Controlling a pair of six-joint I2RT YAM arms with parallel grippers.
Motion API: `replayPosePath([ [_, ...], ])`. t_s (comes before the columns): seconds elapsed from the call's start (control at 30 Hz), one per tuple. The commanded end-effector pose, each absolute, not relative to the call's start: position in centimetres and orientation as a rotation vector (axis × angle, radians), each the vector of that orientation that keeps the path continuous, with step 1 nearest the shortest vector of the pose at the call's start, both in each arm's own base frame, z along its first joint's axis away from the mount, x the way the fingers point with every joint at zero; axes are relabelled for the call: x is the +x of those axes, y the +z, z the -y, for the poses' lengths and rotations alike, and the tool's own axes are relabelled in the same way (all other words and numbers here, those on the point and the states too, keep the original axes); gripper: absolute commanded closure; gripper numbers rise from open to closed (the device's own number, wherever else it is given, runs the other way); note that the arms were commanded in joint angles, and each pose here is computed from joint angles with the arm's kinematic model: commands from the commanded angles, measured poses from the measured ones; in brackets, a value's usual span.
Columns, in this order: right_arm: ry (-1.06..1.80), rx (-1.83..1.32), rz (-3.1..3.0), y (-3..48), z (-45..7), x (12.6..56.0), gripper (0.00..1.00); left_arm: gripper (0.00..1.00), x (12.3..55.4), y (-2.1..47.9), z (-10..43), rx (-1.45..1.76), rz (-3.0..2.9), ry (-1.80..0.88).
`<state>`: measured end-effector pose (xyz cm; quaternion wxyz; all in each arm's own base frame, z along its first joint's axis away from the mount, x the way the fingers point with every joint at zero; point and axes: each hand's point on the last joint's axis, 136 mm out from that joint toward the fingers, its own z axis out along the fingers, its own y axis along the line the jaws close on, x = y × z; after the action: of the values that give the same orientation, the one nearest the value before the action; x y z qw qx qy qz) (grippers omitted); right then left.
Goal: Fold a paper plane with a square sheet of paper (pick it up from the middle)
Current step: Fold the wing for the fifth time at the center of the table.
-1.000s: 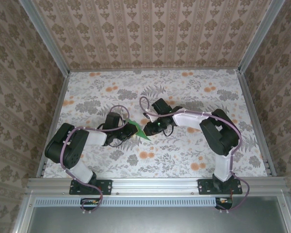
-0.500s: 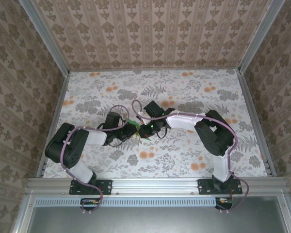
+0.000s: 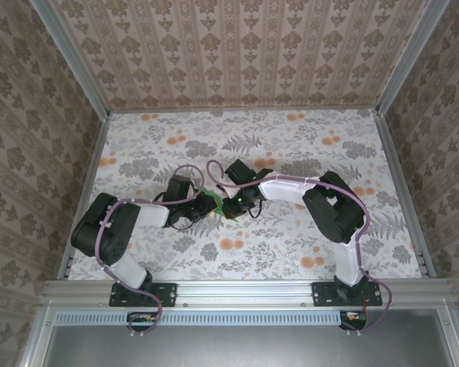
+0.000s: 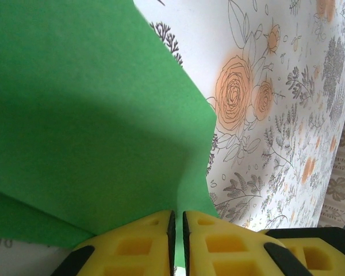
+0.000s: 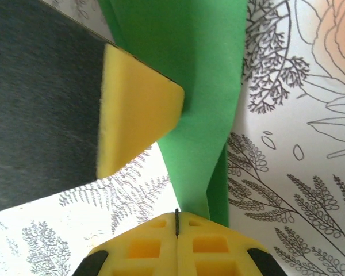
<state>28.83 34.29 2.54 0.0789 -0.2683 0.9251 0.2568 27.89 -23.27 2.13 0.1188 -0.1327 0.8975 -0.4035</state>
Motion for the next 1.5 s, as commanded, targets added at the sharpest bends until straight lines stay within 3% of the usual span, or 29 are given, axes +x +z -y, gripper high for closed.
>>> replayPosePath([
  [0.0, 0.680, -0.817, -2.815, 1.5, -33.3, 28.9, 1.00, 0.84, 26.0, -2.0, 20.7, -0.504, -2.772, -0.975],
  [0.37, 0.625, -0.801, -2.833, 1.0, -32.4, 29.2, 1.00, 0.84, 25.8, -2.4, 20.6, -0.508, -2.788, -0.964],
  [0.6, 0.867, -0.882, -2.731, 4.3, -34.2, 27.5, 1.00, 0.84, 25.8, -2.5, 20.6, -0.511, -2.797, -0.955],
  [0.77, 0.905, -0.943, -2.742, 4.0, -34.0, 26.2, 1.00, 0.84, 25.7, -2.8, 20.6, -0.517, -2.807, -0.952],
  [1.47, 0.737, -0.861, -2.840, 1.1, -31.2, 27.3, 1.00, 0.84, 26.1, -3.0, 19.7, -0.552, -2.808, -0.938],
])
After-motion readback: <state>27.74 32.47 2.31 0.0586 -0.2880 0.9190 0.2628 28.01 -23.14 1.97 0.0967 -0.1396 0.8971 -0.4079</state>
